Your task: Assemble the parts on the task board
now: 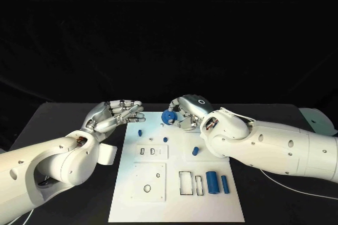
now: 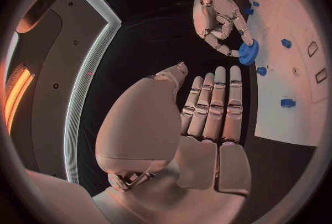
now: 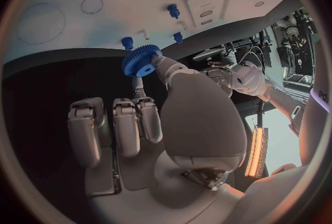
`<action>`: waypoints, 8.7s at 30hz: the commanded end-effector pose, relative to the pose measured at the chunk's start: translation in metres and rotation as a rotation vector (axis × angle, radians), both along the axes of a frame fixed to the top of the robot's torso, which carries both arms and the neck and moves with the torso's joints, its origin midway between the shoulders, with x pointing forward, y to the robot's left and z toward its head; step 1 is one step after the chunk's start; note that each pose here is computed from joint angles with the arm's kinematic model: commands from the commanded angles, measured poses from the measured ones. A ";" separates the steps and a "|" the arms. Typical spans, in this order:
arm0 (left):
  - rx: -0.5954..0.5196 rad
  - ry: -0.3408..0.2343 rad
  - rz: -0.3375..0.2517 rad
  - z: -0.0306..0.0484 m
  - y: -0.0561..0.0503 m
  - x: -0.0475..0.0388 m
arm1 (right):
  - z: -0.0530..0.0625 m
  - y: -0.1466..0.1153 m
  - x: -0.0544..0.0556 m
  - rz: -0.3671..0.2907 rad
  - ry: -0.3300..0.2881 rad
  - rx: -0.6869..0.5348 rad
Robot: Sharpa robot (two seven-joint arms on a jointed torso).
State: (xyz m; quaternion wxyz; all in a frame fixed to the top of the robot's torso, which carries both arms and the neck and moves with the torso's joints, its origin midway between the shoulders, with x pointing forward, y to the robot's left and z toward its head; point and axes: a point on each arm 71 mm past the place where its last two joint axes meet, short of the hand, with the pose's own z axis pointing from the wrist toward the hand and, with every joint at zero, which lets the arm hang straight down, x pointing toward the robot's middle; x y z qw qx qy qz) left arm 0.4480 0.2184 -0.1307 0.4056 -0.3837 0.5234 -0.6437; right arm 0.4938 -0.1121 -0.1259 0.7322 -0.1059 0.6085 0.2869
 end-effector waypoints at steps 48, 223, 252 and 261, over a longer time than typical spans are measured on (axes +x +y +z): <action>-0.008 -0.006 -0.023 0.0016 -0.003 -0.0010 | -0.037 0.034 0.017 -0.004 0.077 -0.100; 0.010 0.006 0.009 -0.0076 0.004 0.0203 | -0.081 0.052 -0.051 0.116 0.323 0.050; 0.013 0.010 0.012 -0.0077 0.006 0.0198 | -0.086 0.051 -0.051 0.106 0.334 0.000; 0.014 0.011 0.013 -0.0079 0.007 0.0199 | -0.084 0.054 -0.051 0.114 0.320 0.015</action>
